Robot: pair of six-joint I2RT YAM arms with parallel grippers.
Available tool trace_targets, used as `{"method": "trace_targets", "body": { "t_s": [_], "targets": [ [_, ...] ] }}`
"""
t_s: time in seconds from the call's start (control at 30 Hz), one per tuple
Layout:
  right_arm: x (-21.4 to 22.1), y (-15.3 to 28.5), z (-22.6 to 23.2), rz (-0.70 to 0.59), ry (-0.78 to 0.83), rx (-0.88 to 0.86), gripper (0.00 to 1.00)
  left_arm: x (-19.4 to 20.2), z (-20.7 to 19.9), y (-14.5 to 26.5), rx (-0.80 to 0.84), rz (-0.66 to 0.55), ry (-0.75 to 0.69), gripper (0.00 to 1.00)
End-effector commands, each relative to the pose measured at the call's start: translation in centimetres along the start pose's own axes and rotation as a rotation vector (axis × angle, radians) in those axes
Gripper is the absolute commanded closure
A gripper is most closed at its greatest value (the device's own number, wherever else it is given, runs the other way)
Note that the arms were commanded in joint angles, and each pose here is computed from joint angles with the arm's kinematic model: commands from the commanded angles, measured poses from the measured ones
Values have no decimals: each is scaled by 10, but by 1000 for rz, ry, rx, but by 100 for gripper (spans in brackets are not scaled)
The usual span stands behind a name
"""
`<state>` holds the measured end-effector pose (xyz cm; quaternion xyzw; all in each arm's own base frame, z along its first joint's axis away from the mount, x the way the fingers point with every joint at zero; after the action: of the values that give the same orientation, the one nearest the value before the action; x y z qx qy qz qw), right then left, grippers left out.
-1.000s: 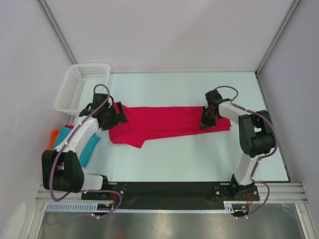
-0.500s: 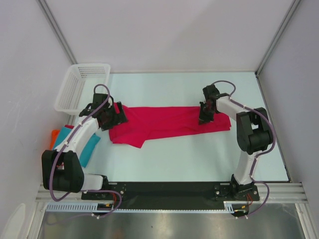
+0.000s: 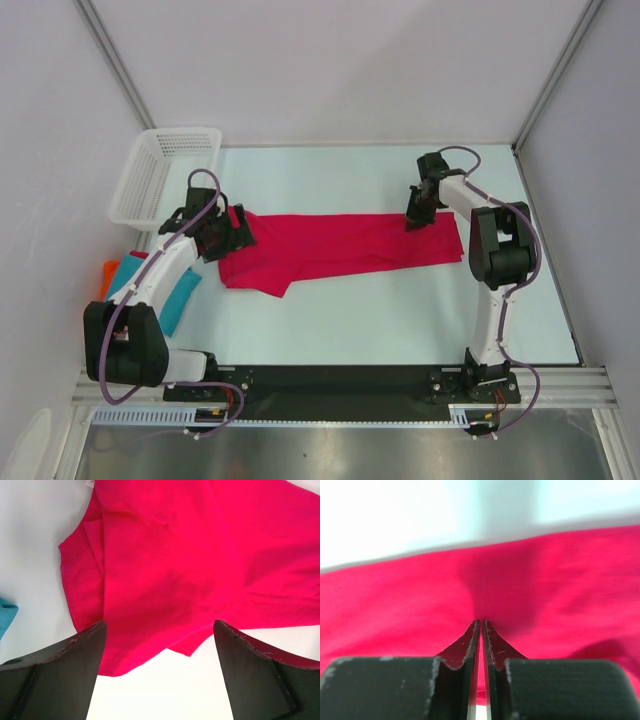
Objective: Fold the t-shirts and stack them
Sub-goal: Fold the other side of the tshirt into a rectangle
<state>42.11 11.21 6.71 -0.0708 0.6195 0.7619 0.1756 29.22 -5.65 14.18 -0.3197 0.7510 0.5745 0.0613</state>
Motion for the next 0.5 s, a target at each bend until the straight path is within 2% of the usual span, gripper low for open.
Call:
{"method": "trace_targets", "body": {
  "t_s": [0.0,0.27,0.47],
  "targets": [
    [-4,12,-18,-22,-13,26,89,-6,-1,2,22,-24,-16,7],
    [0,23,-58,-31,-99,62,89,-5,-1,3,31,-23,-17,7],
    [2,41,-66,-95,-115,96,89,-5,-3,4,39,-22,-19,7]
  ]
}}
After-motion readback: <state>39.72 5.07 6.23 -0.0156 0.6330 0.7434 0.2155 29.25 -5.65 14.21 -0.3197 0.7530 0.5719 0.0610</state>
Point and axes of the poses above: each gripper's point midway between its finger pads, its own y axis back along the fingers, its own z axis along the line the jaws close on, x = y × z, the point moved 4 cm from there along y, back along the fingers, and after that the axes turned 4 degrees about y, right-handed, at the moved point
